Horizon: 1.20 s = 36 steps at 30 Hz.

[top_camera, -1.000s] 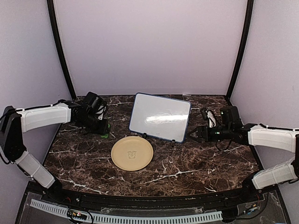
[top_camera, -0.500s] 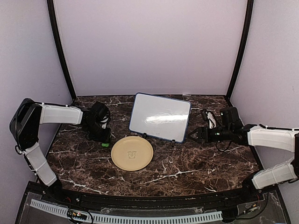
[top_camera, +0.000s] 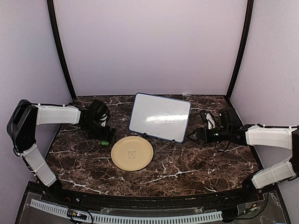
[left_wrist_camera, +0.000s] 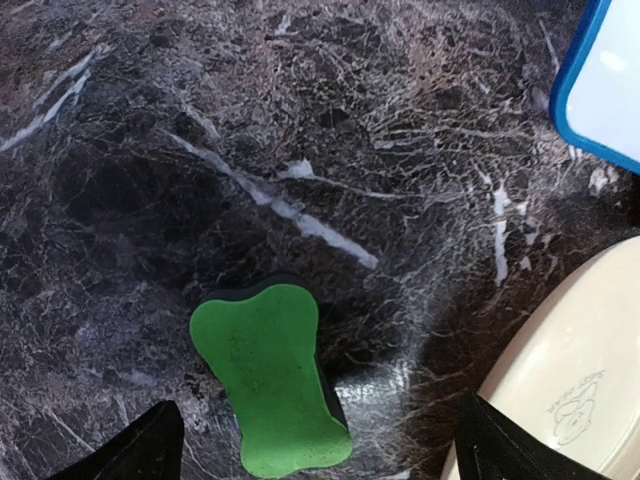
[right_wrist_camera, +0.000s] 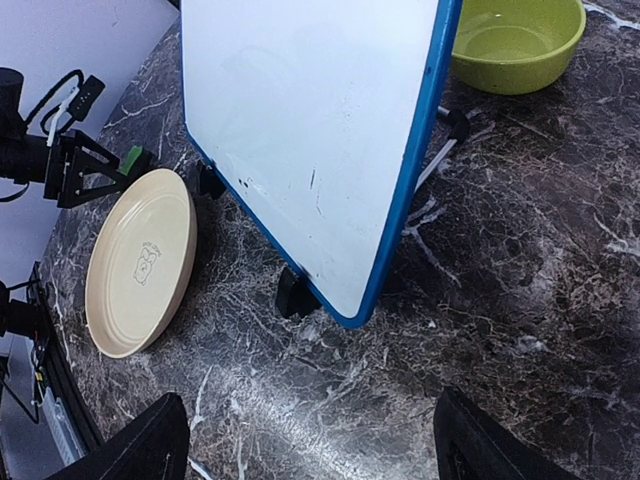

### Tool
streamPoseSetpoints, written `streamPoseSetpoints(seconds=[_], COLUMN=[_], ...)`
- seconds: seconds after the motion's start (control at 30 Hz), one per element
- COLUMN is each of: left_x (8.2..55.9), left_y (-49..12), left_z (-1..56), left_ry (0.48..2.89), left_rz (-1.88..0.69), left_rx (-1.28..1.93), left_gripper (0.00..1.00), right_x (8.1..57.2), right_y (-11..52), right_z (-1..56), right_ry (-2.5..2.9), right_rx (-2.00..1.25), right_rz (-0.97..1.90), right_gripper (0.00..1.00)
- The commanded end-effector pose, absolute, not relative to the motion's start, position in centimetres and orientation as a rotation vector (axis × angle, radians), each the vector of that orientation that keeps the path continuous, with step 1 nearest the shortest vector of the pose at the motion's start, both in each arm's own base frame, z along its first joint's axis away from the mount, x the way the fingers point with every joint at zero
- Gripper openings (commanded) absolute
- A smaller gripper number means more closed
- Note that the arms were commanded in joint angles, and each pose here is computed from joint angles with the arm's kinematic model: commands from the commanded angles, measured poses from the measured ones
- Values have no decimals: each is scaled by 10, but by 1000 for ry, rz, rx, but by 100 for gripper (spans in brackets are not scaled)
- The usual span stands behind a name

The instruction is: Erase the whiteboard

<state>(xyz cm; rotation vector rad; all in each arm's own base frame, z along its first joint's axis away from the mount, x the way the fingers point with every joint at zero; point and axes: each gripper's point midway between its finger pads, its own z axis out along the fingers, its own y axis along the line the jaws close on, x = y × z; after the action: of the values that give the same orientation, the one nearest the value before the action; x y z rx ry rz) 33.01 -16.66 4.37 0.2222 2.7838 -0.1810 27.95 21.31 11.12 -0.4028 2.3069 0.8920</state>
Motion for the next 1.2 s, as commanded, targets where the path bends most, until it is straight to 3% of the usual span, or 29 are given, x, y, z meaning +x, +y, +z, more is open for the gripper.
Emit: streamPoseSetpoints(seconds=[0.0,0.3,0.53,0.67,0.9,1.17], left_x=[342,372,364,346,307,294], left_y=[-167,-162,-109,-97,-94,-93], left_z=[88,166,235,221,144,131], left_ry=[2684,2465,2206,2212,2280,2258], left_rz=[-231,-305,-221,-215,-304,-354], left_rx=[214,124,-97,-166,-232,-247], left_gripper=[99,99,99,99,99,99], right_x=[292,321,336,326,297,292], right_y=[215,197,149,129,117,115], right_z=[122,163,197,196,168,150], right_ry=[2266,2195,2101,2050,2009,2010], right_rx=[-392,-346,-181,-76,33,63], right_rz=[896,836,761,742,768,780], right_gripper=[86,87,89,89,90,90])
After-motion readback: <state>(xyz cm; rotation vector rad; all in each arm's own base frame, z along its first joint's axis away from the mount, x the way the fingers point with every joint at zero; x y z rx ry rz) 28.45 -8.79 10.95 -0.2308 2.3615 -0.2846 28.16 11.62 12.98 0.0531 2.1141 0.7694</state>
